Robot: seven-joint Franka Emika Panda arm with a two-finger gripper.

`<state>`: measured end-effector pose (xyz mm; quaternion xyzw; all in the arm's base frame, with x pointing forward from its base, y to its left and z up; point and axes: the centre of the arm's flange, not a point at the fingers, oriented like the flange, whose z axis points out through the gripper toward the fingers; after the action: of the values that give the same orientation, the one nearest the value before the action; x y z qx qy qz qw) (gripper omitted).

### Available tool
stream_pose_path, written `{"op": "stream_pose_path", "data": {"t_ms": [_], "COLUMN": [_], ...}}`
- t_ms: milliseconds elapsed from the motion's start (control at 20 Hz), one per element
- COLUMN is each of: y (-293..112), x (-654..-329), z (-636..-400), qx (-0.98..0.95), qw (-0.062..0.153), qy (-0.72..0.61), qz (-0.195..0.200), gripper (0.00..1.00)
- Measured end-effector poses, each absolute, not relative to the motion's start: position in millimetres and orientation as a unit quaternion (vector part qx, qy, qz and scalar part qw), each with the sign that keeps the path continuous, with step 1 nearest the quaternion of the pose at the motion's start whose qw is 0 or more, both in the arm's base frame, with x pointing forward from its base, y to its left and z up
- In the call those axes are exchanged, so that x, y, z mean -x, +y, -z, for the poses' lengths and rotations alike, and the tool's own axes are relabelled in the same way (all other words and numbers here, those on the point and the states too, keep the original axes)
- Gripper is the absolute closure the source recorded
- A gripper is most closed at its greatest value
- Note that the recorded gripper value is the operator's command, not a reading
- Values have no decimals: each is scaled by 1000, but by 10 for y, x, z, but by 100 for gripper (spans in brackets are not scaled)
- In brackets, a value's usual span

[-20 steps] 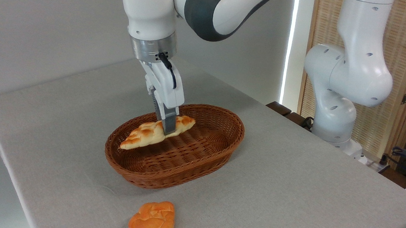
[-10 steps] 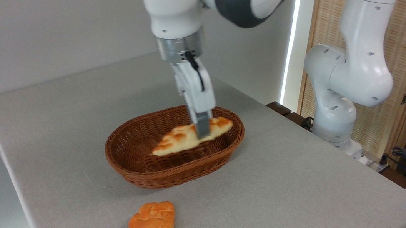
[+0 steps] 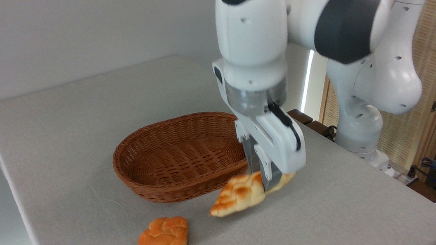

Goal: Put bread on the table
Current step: 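Carry the roll past the basket rim and lower it onto the table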

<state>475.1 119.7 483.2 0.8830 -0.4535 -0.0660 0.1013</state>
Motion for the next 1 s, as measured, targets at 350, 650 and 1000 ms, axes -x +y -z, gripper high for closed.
{"op": "stream_pose_path", "data": {"t_ms": [350,650,1000], "y": [1202,1201,1205], "x": [-4884,-4925,-4925], "z": [-4345,-4229,-4245], "qx": [-883,-883,-883], "qw": [100,101,100], "qy": [-450,-449,-449], "qz": [85,93,92], "gripper": [0,0,0]}}
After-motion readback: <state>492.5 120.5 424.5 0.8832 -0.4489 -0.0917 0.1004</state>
